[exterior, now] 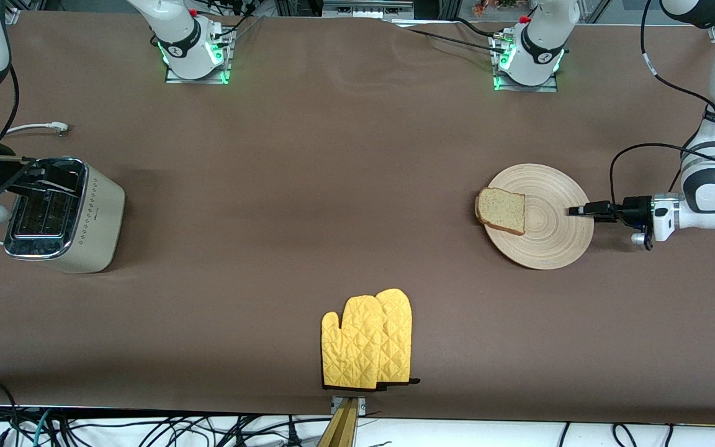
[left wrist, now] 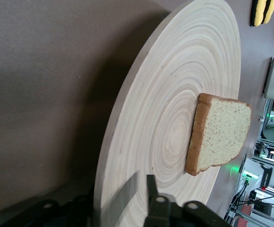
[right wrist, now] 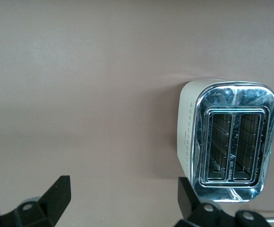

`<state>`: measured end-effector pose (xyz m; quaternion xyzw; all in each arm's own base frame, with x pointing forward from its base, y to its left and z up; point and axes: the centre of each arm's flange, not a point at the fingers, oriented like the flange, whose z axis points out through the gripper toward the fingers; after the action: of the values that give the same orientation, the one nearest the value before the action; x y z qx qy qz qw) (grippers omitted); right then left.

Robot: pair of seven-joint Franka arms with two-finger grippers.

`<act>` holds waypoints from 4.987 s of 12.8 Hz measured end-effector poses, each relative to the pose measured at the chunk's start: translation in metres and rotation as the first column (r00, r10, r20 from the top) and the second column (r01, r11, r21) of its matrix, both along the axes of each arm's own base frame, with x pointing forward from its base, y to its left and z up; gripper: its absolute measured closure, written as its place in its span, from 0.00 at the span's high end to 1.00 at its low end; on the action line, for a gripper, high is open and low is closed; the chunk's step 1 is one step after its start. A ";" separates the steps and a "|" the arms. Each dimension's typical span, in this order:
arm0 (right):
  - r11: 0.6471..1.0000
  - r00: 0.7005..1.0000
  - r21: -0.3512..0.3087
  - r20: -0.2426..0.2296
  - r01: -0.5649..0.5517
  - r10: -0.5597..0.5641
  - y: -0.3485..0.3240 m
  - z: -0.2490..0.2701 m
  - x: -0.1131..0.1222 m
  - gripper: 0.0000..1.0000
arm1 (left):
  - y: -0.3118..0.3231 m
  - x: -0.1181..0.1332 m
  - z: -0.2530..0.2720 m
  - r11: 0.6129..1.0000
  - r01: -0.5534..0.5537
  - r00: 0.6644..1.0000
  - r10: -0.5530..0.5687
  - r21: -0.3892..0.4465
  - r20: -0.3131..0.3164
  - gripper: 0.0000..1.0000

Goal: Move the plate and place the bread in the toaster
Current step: 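Slide the wooden plate with the left gripper toward the table middle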

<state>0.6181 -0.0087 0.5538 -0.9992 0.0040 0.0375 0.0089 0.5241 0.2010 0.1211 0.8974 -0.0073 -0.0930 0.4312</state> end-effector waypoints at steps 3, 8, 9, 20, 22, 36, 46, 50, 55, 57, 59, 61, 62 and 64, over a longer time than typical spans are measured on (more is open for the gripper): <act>1.000 1.000 0.000 0.000 0.000 0.000 0.000 0.000 0.000 1.00 | 0.000 -0.001 0.002 1.000 -0.003 1.000 0.003 -0.019 0.000 0.15; 1.000 1.000 0.000 0.000 0.000 0.000 0.000 0.000 0.000 1.00 | 0.000 -0.002 0.000 1.000 -0.004 1.000 0.004 -0.020 -0.003 0.15; 1.000 1.000 0.000 0.000 0.000 0.000 0.000 0.000 0.000 1.00 | 0.000 -0.002 0.000 1.000 -0.004 1.000 0.004 -0.021 -0.003 0.15; 1.000 1.000 0.000 0.000 0.000 0.000 0.000 0.000 0.000 1.00 | -0.062 0.015 0.000 0.970 -0.095 0.995 0.094 -0.225 -0.012 0.14; 1.000 1.000 0.000 0.000 0.000 0.000 0.000 0.000 0.000 1.00 | -0.087 0.020 0.003 0.955 -0.084 0.996 0.081 -0.284 -0.022 0.14; 1.000 1.000 0.000 0.000 0.001 -0.001 -0.001 0.000 0.000 1.00 | -0.303 0.042 -0.017 0.874 -0.086 0.996 0.060 -0.479 -0.069 0.11; 1.000 1.000 0.000 0.000 0.003 -0.003 -0.002 0.000 0.000 1.00 | -0.463 0.015 -0.047 0.878 -0.178 0.984 0.161 -0.445 -0.076 0.11; 1.000 1.000 0.000 -0.002 0.004 -0.004 -0.002 -0.001 0.000 1.00 | -0.465 0.015 -0.047 0.879 -0.174 0.985 0.158 -0.444 -0.074 0.11; 1.000 1.000 0.000 -0.003 0.003 -0.003 -0.002 -0.002 0.000 1.00 | -0.446 0.026 -0.040 0.910 -0.146 0.989 0.126 -0.388 -0.077 0.11; 1.000 1.000 0.000 -0.003 0.003 -0.003 -0.002 -0.002 0.000 1.00 | -0.431 0.038 -0.023 0.927 -0.143 0.989 0.116 -0.346 -0.096 0.11; 1.000 1.000 0.000 -0.003 0.003 -0.003 -0.002 -0.002 0.000 1.00 | -0.431 0.043 -0.010 0.928 -0.151 0.986 0.119 -0.339 -0.114 0.11; 1.000 1.000 0.000 -0.004 0.003 -0.003 -0.002 -0.002 0.000 1.00 | -0.434 0.043 -0.007 0.928 -0.148 0.987 0.115 -0.343 -0.114 0.11; 1.000 1.000 0.000 -0.004 0.003 -0.003 -0.002 -0.002 0.000 1.00 | -0.436 0.042 -0.007 0.928 -0.146 0.987 0.114 -0.341 -0.113 0.11; 1.000 1.000 0.000 -0.004 0.003 -0.003 -0.002 -0.002 0.000 1.00 | -0.438 0.042 -0.007 0.945 -0.118 0.991 0.094 -0.304 -0.093 0.11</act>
<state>0.6185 -0.0104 0.5518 -0.9992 0.0053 0.0395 0.0092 0.5659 -0.2370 0.1139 0.8138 0.0430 -0.1019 0.5706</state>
